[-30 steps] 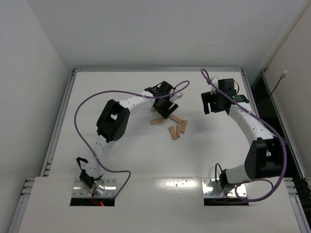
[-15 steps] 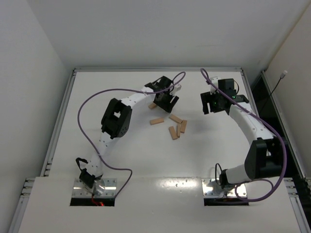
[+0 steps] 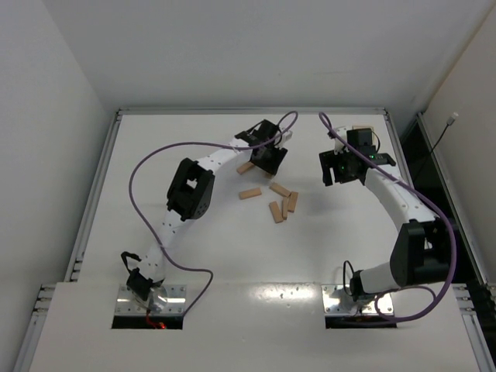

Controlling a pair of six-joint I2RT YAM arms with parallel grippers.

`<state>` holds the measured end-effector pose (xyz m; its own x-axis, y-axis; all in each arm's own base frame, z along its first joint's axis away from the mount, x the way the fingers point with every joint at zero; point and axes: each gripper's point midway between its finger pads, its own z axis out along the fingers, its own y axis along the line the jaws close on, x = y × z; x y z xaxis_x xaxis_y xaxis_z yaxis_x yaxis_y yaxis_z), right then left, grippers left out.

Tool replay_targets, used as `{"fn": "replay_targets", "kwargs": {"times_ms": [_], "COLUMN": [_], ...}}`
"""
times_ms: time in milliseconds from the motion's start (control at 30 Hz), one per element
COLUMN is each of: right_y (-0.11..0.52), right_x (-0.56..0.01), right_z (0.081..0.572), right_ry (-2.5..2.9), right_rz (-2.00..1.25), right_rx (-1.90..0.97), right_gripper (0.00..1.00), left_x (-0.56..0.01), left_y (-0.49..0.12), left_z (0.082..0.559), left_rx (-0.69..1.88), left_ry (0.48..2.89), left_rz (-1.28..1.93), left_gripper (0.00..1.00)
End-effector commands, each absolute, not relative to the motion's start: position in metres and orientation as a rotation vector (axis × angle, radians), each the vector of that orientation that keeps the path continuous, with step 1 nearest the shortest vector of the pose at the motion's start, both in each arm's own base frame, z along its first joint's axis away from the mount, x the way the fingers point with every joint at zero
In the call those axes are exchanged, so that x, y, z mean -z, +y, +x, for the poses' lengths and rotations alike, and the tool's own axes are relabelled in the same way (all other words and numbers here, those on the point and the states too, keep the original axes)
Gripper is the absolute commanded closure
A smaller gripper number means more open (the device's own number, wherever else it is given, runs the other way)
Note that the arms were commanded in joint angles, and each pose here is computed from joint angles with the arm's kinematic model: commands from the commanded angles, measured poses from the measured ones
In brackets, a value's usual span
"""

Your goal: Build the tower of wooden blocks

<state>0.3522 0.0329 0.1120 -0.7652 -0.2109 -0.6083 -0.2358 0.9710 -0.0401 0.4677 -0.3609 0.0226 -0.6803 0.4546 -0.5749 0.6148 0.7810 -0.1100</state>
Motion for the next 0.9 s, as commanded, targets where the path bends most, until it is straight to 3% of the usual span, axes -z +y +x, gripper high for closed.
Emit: {"fn": "replay_targets", "kwargs": {"times_ms": [0,33,67,133,433,633,867], "right_y": [0.036,0.036,0.036,0.036,0.035,0.037,0.039], "right_x": [-0.121,-0.121,-0.121,-0.125,-0.124,-0.12,-0.12], "right_z": [0.355,0.355,0.355,0.355,0.35,0.347,0.347], "right_ry": [2.431,2.431,2.431,2.422,2.422,2.431,2.43], "right_rz": [-0.313,-0.313,-0.313,-0.312,-0.312,-0.305,-0.309], "right_rx": [-0.079,-0.079,-0.079,-0.078,-0.078,-0.094,-0.105], "right_gripper": [0.33,0.33,0.33,0.33,0.33,0.33,0.34], "left_x": [0.01,0.019,0.022,0.034,0.029,0.041,0.032], "left_y": [-0.36,-0.357,-0.352,-0.342,-0.297,-0.257,-0.278], "left_z": [0.465,0.465,0.466,0.46,0.398,0.326,0.288], "left_rx": [0.354,0.337,0.296,0.252,0.192,0.208,0.279], "left_ry": [2.501,2.515,2.527,2.571,2.703,2.832,2.79], "left_rz": [0.766,0.766,0.74,0.71,0.728,0.848,1.065], "left_gripper": [0.57,0.66,0.84,1.0,1.0,1.0,1.0]}}
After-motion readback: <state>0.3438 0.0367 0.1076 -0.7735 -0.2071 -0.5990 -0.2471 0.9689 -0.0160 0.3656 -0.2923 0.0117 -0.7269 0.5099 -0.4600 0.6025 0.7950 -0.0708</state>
